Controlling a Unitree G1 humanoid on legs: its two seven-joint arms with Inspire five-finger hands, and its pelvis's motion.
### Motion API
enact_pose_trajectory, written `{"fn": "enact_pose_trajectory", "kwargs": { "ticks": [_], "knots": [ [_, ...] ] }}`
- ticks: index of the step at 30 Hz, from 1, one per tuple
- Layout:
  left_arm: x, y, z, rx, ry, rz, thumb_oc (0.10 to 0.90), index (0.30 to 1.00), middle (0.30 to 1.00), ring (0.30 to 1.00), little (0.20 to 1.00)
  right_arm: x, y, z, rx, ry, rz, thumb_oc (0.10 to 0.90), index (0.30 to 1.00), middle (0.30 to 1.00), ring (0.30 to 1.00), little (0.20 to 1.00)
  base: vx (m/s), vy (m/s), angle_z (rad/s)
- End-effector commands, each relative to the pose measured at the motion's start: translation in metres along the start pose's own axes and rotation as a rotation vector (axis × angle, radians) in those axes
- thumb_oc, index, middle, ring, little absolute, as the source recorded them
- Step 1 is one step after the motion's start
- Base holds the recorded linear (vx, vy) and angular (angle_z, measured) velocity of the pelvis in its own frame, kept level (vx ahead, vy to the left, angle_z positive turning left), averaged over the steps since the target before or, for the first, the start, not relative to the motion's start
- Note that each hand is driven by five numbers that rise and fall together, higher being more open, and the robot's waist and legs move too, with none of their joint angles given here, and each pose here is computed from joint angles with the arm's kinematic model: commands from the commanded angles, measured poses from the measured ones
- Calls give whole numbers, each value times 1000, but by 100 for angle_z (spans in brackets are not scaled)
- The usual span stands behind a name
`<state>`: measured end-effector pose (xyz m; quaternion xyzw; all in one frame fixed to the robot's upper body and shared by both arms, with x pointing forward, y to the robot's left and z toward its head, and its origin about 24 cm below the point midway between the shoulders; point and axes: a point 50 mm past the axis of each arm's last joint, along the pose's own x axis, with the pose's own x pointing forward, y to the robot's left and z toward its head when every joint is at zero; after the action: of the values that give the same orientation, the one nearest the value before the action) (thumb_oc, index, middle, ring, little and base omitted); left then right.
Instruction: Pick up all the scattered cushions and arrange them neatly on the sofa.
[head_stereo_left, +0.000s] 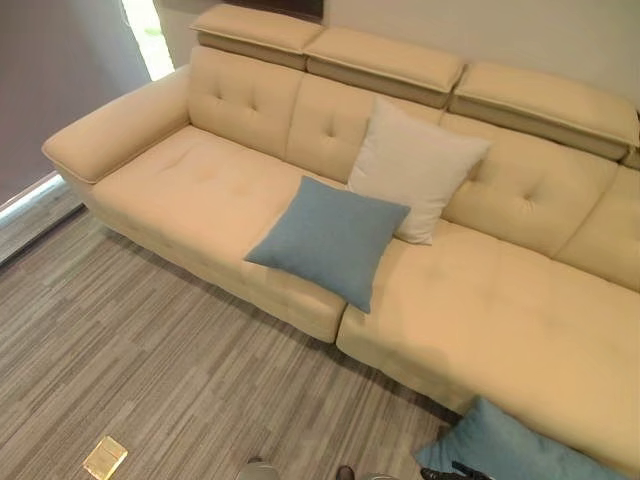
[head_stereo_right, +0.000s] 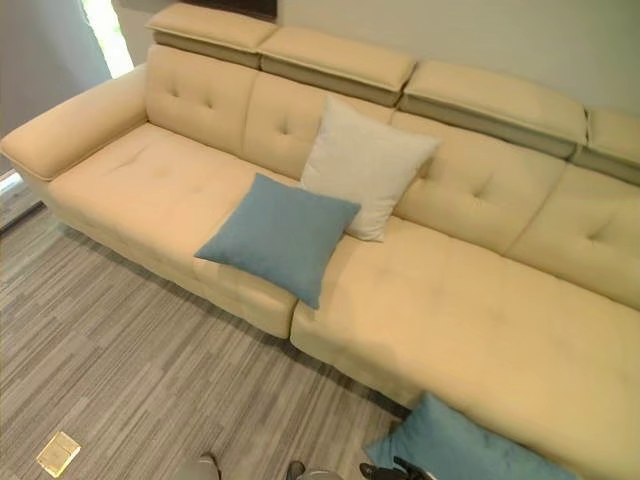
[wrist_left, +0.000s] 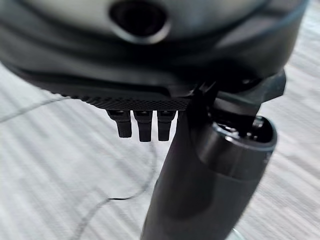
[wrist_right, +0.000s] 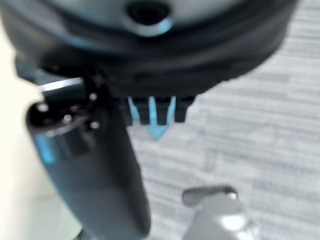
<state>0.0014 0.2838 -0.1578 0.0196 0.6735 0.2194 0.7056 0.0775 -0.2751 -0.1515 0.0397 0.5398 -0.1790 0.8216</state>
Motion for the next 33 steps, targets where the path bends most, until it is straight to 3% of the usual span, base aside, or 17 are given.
{"fn": "enact_pose_trajectory", "kwargs": {
  "ticks": [1,8,12,15,19,25,26,28,30,33],
  "knots": [
    [-2,19,35,-16,-110,51,800,900,900,900,900,0,-16,35,-5,-135,-45,800,900,900,900,900,109,-95,11],
    [-6,23,65,-33,-214,83,800,900,900,900,900,-3,-10,95,11,-337,-23,800,900,900,900,900,226,57,12],
    [-5,40,52,-61,-180,131,800,900,900,900,900,-1,3,87,9,-314,15,800,900,900,900,900,470,148,-23],
    [-10,60,69,-30,-217,199,800,900,900,900,900,-1,15,76,82,-309,65,800,900,900,900,900,633,230,-55],
    [-14,42,99,8,-324,161,800,900,900,900,900,-7,26,90,159,-400,128,800,900,900,900,900,451,143,67],
    [-27,13,146,3,-519,96,800,900,900,900,900,-17,15,99,232,-491,101,800,900,900,900,900,721,-26,70],
    [-36,10,160,131,-618,160,800,900,900,900,900,-31,20,129,209,-644,116,800,900,900,900,900,409,-25,71],
    [-37,6,161,188,-641,161,800,900,900,900,900,-41,23,144,196,-728,139,800,900,900,900,900,605,-73,25],
    [-37,10,162,163,-641,197,800,900,900,900,900,-57,9,145,252,-813,131,800,900,900,900,900,756,-184,20],
    [-41,15,165,172,-668,255,800,900,900,900,900,-69,16,162,229,-899,134,800,900,900,900,900,436,-193,54]
  ]
}}
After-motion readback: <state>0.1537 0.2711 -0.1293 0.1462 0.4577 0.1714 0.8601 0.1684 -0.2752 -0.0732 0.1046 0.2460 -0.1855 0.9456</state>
